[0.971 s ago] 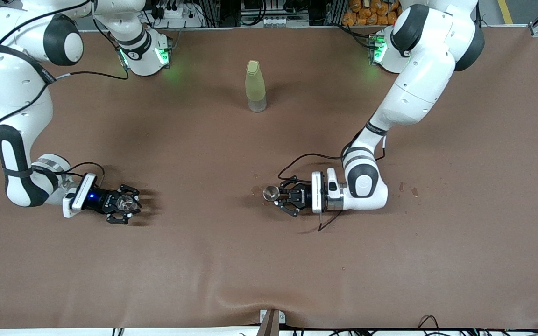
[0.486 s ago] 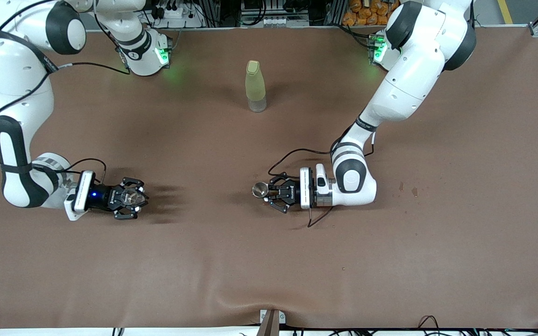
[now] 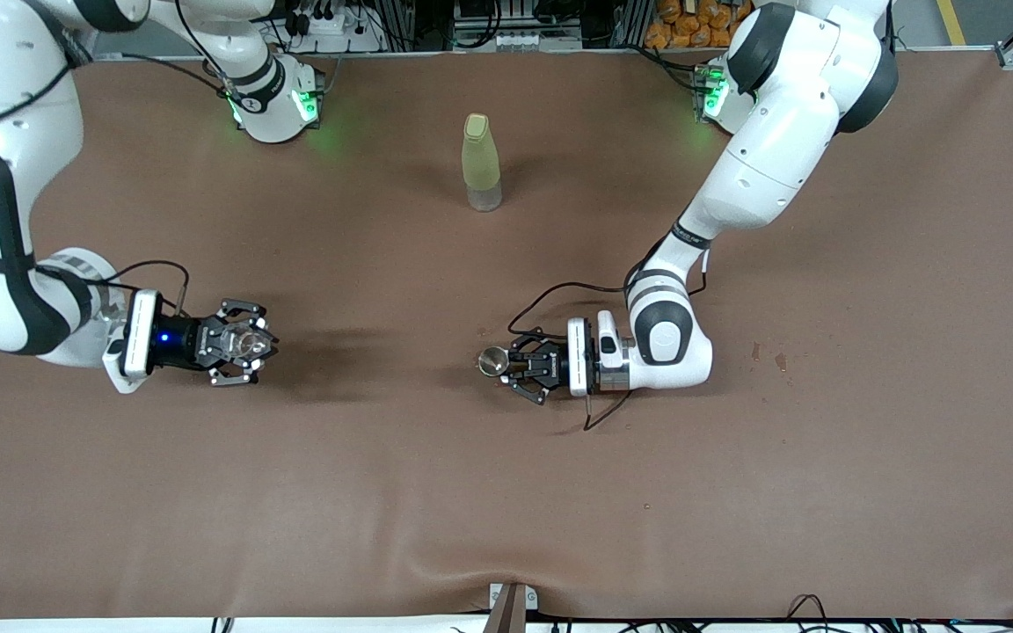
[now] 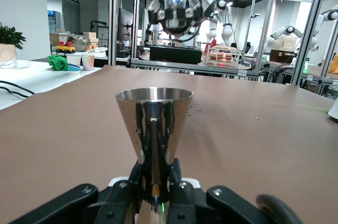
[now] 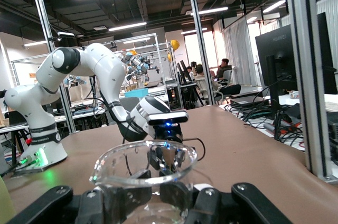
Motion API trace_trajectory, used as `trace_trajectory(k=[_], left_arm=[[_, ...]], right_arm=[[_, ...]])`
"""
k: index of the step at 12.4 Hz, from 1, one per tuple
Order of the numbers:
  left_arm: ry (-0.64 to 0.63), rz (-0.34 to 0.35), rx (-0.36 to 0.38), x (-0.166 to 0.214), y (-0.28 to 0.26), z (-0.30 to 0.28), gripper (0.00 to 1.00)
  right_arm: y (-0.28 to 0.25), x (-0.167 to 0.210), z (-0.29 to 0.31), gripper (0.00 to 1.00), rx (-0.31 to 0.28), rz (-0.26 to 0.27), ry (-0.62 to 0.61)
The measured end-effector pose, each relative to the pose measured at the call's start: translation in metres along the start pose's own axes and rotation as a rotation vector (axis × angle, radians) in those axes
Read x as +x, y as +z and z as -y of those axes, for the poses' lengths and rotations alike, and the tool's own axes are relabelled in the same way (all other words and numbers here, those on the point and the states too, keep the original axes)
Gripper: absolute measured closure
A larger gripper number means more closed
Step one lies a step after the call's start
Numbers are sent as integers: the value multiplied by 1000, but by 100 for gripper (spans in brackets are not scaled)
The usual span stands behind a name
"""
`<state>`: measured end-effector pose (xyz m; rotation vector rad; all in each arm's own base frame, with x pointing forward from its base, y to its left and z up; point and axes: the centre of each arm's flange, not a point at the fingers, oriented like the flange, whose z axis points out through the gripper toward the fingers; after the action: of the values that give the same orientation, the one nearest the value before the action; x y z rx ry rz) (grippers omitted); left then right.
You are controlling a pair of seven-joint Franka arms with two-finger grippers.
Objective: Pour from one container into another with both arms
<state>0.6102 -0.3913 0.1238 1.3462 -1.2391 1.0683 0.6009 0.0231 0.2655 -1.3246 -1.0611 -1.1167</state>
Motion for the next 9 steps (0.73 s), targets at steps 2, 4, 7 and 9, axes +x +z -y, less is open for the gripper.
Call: trace_trajectory(k=[2,4,7,9], left_arm=[[1,3,3,0,-1,1,79],[2,14,18,0,-2,3,79],[-18,-14,36,5,8,-2,79],[-12,-42,40,8,26,-12,79]], right_arm=[[12,16,18,83,-12,20,32],[25,26,33,83,-19,34,53],[49,32,48,83,-53,34,68],[68,29,55,83,-59,22,80]])
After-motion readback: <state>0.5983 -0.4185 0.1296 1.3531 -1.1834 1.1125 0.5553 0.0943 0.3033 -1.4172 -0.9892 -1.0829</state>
